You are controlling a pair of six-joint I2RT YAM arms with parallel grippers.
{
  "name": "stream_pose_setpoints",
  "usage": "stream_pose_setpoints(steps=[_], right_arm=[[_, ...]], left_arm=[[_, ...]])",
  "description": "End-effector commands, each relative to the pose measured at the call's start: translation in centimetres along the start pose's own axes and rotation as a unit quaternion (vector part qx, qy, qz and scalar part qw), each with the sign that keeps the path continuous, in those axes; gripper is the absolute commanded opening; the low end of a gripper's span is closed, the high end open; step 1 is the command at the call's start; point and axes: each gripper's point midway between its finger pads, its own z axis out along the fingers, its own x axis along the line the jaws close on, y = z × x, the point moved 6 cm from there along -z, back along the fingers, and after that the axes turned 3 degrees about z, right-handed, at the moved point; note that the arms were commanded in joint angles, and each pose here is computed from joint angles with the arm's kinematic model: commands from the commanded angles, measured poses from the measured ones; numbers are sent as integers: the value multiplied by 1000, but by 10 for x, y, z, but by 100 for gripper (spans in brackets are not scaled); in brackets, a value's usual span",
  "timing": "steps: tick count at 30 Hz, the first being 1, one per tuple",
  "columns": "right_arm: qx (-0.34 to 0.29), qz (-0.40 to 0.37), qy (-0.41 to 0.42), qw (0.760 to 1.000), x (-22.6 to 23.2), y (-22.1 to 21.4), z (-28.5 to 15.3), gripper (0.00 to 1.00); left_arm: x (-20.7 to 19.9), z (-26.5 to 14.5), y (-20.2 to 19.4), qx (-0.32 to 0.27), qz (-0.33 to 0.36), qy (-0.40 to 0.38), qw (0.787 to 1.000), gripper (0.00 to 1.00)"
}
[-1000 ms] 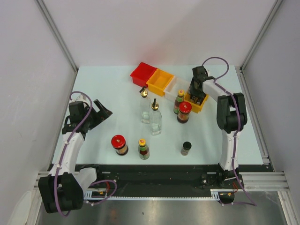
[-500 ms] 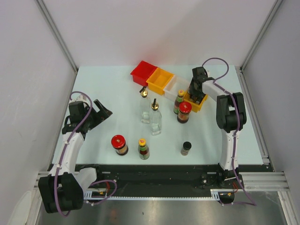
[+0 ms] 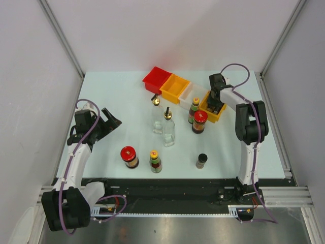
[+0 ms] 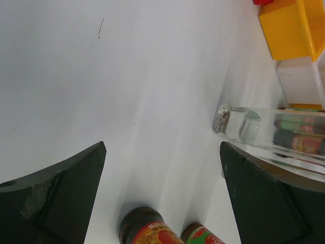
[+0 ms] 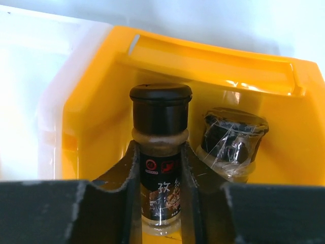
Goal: Organize the condiment bottles
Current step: Pick up the bottle from the storage box, then place the bottle in the storage box.
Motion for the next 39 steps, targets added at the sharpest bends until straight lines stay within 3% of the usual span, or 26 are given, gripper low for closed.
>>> stream_pose_setpoints(steps=[1,17,25,32,39], right_arm=[[-18,-2,-21,1000,-12,13,-25,0],[-94,15,20,995,-1,56,-73,0],[-169,0,78,982,2,89,-138,0],[-228,-34,195,953,6,103,-215,0],[-246,-106,349,898,10,82,-288,0]], left_arm=[[-1,-1,5,-14,-2,-3,1000,100],[-1,-2,5,-15,0,-4,1000,100],[-11,-10,14,-31,14,-26,999,100],[-46,-34,37,-63,31,-100,992,100],[-100,-74,67,-100,61,-214,970,99]])
